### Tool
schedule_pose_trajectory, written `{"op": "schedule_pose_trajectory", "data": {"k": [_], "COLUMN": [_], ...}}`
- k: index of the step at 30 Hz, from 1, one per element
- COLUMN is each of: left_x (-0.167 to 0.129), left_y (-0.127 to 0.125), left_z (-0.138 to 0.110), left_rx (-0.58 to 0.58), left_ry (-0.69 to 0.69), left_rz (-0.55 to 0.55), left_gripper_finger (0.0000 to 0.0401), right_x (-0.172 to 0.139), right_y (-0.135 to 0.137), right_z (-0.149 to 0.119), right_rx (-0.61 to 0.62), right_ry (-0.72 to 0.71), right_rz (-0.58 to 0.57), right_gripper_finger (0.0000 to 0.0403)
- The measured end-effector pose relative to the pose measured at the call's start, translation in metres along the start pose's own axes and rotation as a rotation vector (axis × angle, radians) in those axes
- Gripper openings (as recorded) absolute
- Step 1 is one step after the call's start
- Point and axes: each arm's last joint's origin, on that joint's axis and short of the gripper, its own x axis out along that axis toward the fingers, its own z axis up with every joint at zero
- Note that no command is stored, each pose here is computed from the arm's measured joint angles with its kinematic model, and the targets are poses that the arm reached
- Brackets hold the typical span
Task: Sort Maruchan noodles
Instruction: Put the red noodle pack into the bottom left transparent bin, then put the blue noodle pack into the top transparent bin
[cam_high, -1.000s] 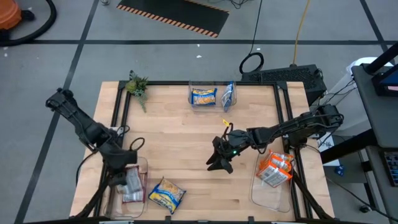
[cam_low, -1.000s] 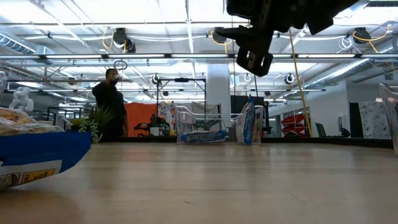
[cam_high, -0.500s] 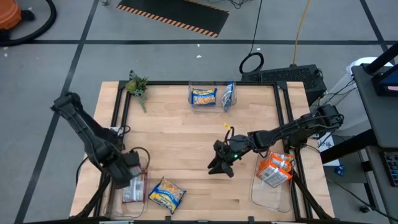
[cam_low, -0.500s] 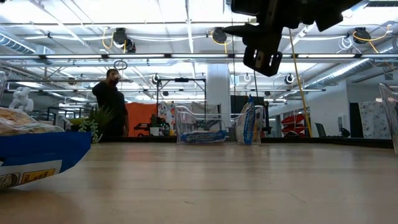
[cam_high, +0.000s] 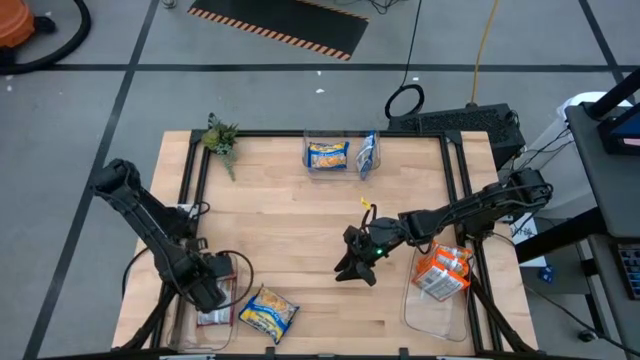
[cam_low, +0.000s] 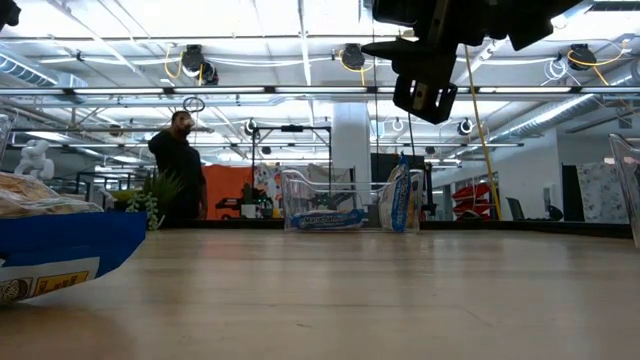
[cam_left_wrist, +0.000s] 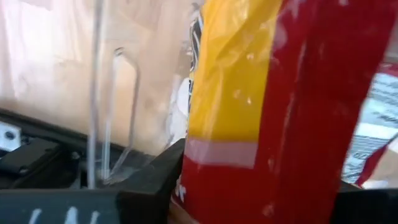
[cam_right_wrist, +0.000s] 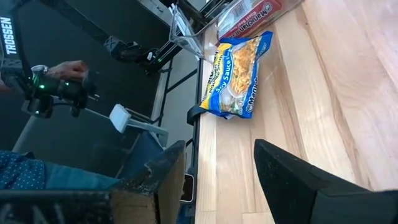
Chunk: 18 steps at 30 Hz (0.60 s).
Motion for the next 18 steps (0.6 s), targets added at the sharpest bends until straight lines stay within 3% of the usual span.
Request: {"op": "schedule_pose_trajectory", "data": {"k": [9,18], "left_x": [-0.001,-0.021], "left_y": [-0.013,-0.027], "left_z": [0.0,-0.002], "left_rx": [0.023,-0.023], "left_ry": [0.039,0.119], "left_rz": [-0.158,-0.495], "left_gripper_finger": [0.0259,0.027], "right_x": [0.0,0.0], "right_y": [0.0,0.0], "right_z": [0.0,0.0], "right_rx": [-0.006,-0.007], "right_ry": [0.001,0.0], "right_rz": [0.0,0.0], "right_gripper_finger": [0.0185,0.0185]}}
